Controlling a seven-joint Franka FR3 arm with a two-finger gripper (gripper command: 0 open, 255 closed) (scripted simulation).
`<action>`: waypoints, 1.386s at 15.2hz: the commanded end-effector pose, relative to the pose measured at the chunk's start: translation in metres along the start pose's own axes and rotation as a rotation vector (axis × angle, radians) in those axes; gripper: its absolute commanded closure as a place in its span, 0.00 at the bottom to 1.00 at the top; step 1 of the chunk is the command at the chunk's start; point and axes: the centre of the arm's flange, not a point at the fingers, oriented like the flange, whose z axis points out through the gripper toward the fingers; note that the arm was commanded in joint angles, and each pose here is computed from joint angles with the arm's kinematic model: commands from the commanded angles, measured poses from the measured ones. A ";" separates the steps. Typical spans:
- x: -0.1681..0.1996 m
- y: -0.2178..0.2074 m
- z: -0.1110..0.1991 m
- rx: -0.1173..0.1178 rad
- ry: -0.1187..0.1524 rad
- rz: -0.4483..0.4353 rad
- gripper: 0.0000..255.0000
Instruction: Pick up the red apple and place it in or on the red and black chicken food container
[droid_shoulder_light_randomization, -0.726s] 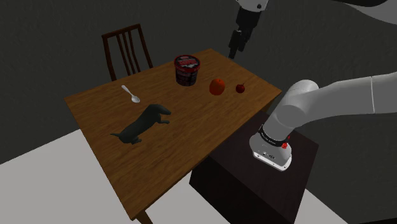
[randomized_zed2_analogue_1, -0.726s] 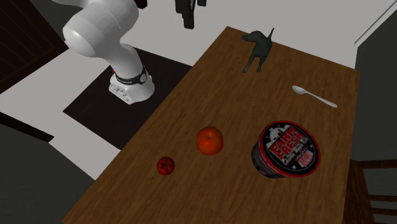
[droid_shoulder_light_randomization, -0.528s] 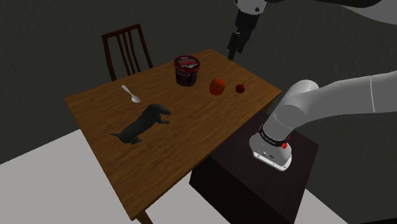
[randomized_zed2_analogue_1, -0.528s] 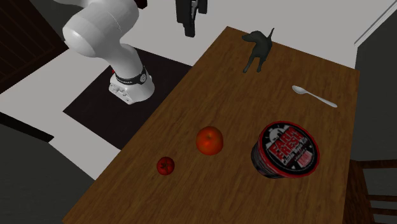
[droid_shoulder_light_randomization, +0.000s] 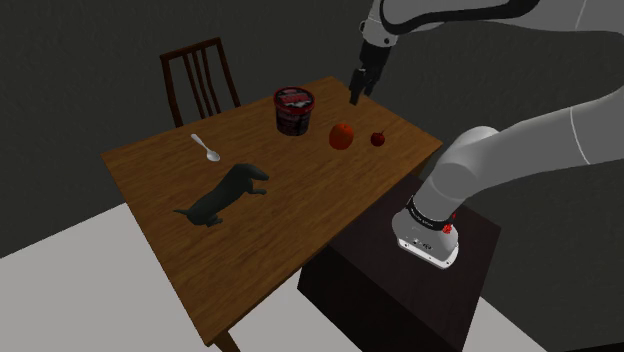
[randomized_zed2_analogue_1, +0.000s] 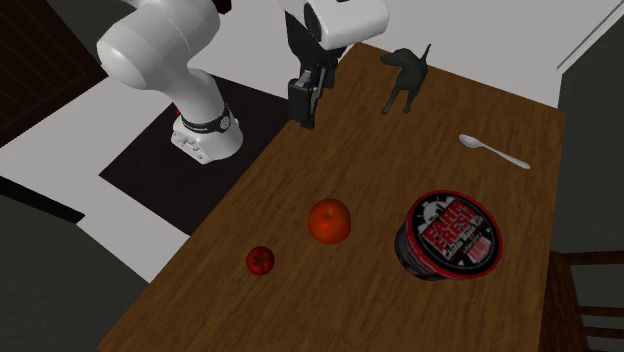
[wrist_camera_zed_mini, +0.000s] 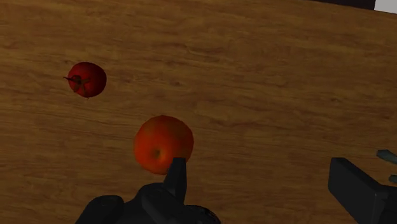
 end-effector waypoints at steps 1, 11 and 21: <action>0.009 0.018 0.017 0.007 0.001 0.012 0.00; 0.053 0.105 0.111 0.042 -0.003 0.071 0.00; 0.060 0.118 0.166 0.048 -0.003 0.080 0.00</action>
